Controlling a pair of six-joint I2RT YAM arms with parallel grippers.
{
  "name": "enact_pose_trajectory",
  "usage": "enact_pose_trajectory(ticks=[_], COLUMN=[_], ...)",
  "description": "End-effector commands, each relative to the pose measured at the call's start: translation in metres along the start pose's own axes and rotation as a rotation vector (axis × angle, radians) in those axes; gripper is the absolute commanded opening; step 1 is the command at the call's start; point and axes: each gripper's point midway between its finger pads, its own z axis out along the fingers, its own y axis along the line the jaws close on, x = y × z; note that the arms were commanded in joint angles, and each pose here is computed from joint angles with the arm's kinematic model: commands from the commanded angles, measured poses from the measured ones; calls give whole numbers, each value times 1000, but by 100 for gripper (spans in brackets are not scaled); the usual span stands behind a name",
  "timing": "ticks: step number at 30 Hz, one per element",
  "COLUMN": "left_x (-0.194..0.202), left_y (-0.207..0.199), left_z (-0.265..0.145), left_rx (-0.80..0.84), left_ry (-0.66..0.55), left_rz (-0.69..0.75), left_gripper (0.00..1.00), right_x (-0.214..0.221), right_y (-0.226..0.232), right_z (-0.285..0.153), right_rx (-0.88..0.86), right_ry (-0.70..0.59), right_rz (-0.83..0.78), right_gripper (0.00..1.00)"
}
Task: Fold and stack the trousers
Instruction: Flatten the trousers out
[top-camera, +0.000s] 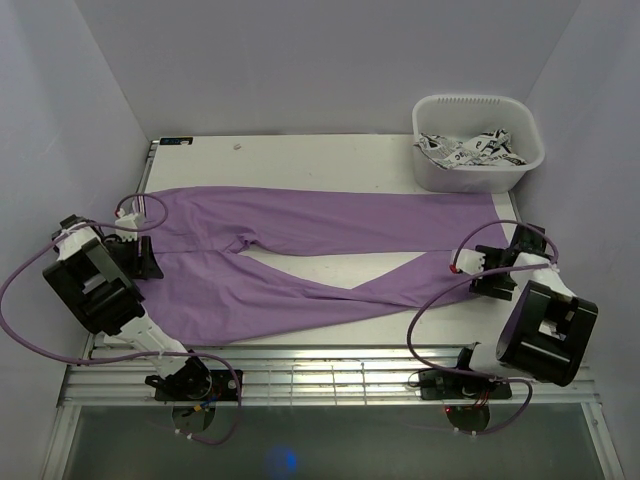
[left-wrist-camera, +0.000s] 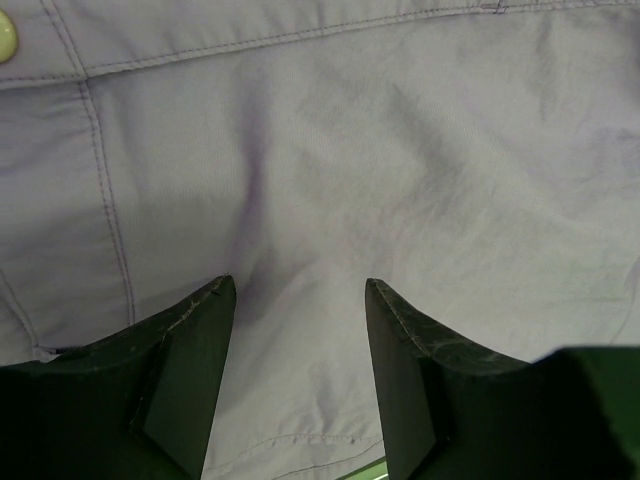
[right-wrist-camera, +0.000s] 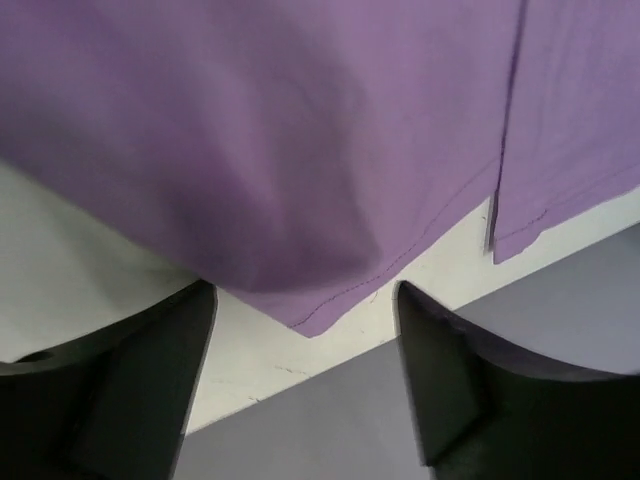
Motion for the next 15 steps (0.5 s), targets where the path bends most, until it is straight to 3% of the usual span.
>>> enact_pose_trajectory(ticks=[1,3,4,7,15], left_x=[-10,-13,-16,-18,-27], left_y=[0,1,2,4,3], left_z=[-18,-19,-20,-19,-21], left_rx=[-57,-61,-64,-63,-51], left_ry=[-44,-48,-53,-58,-95], left_rz=[60,54,52,46,43], left_gripper=[65,65,64,62,56], right_x=[-9,-5,-3,2,-11], right_y=[-2,3,4,5,8], right_z=[25,30,30,14,-97], right_rx=[24,-22,-35,-73,-67], right_ry=[-59,-43,-38,-30,-28], right_rz=[-24,-5,12,54,-7], right_gripper=[71,39,9,8,8])
